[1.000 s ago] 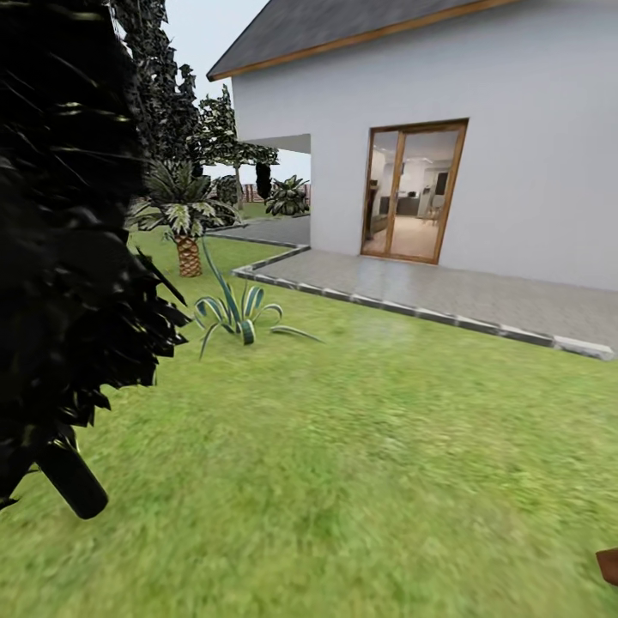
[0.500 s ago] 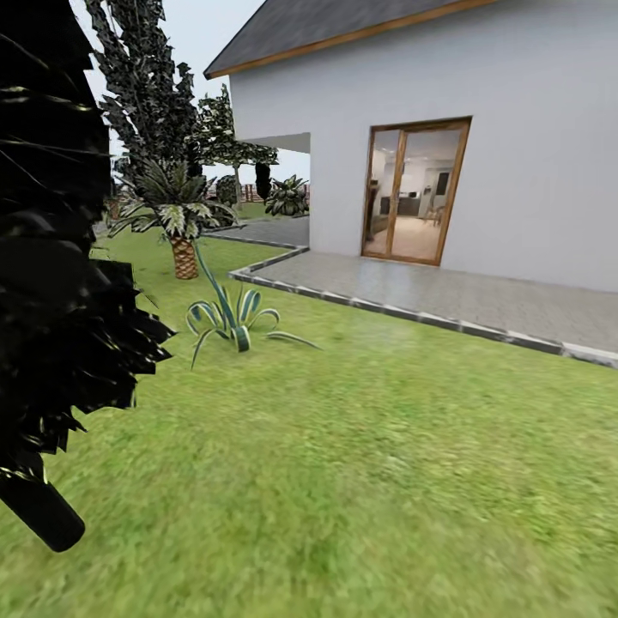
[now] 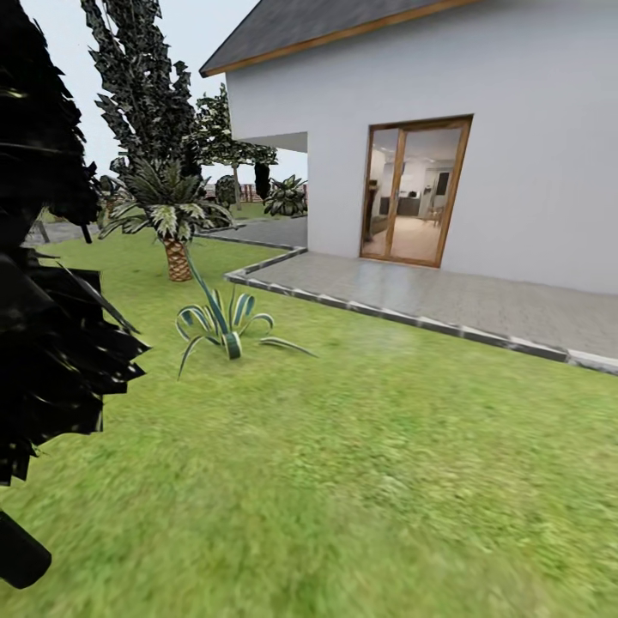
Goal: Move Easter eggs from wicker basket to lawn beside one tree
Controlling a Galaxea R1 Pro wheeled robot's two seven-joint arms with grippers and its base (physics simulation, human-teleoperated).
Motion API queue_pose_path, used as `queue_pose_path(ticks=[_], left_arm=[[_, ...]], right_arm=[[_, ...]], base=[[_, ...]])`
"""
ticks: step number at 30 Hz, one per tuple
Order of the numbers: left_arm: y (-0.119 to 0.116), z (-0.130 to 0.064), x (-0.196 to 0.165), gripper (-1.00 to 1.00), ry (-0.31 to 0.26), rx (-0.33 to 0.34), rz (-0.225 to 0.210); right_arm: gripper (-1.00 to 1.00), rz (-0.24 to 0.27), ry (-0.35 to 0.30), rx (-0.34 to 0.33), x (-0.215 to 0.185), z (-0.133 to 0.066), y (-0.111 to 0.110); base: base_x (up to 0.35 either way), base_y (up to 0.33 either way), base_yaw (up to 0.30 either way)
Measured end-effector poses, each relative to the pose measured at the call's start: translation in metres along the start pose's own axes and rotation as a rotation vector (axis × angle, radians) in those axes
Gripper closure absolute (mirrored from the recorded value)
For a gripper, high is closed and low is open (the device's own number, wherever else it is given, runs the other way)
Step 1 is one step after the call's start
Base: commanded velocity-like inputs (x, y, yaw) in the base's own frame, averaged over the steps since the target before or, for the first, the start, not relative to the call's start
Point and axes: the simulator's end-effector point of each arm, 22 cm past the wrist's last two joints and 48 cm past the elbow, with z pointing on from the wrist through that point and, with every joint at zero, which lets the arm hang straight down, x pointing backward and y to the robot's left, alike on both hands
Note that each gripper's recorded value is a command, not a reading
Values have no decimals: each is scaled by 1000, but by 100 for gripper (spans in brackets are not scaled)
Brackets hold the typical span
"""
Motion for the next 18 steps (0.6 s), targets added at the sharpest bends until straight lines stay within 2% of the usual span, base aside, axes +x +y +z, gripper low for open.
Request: queue_pose_path(ticks=[18], left_arm=[[3,0,0,-100,0,-4,-5]], right_arm=[[-100,-9,-4,12,-2,0,-7]], base=[[20,-14,0]])
